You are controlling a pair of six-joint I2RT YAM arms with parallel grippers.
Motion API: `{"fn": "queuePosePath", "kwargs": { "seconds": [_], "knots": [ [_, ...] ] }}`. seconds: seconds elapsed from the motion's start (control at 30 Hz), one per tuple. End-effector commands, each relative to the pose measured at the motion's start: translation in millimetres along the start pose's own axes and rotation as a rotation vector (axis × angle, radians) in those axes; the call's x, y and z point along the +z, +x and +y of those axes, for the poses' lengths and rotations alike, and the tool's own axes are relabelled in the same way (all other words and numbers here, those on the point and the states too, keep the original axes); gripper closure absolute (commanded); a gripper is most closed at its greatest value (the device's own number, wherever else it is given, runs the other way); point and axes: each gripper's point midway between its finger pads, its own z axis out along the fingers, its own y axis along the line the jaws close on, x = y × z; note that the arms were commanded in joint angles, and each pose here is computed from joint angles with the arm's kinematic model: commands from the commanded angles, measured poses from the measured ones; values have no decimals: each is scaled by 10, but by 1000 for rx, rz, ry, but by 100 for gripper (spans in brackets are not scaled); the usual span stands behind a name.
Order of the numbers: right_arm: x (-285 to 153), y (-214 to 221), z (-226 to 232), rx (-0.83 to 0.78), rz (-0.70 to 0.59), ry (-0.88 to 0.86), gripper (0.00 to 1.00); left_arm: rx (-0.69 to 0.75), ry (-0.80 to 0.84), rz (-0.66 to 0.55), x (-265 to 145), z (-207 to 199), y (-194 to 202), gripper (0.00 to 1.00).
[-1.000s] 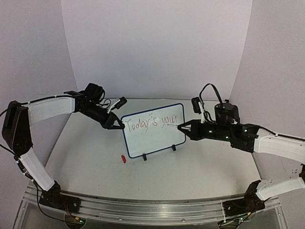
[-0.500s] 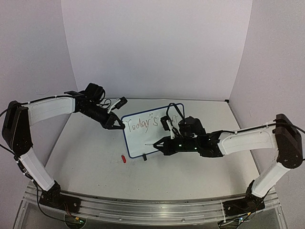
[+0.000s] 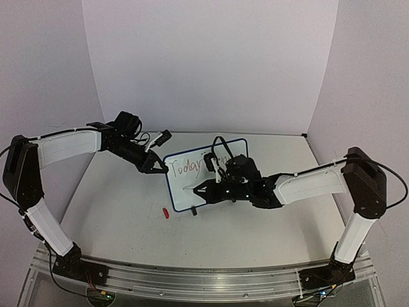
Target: Write a sentence on the whiteboard
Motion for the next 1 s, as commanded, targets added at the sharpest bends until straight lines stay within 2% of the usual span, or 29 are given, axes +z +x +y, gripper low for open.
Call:
{"fn": "queuePosePath", "kwargs": {
  "seconds": [0.0,0.4,0.77,0.97],
  "knots": [
    [65,-162,71,11,-52,-11,100,17,-46,29,56,41,39,100],
    [171,-190,46,8,-53,2,100,19,-46,26,48,34,33,100],
    [248,109,-112,26,25,31,100,19,-48,27,51,40,31,100],
    [167,67,-172,33,-3,72,100,18,-48,29,51,42,36,100]
  ]
}}
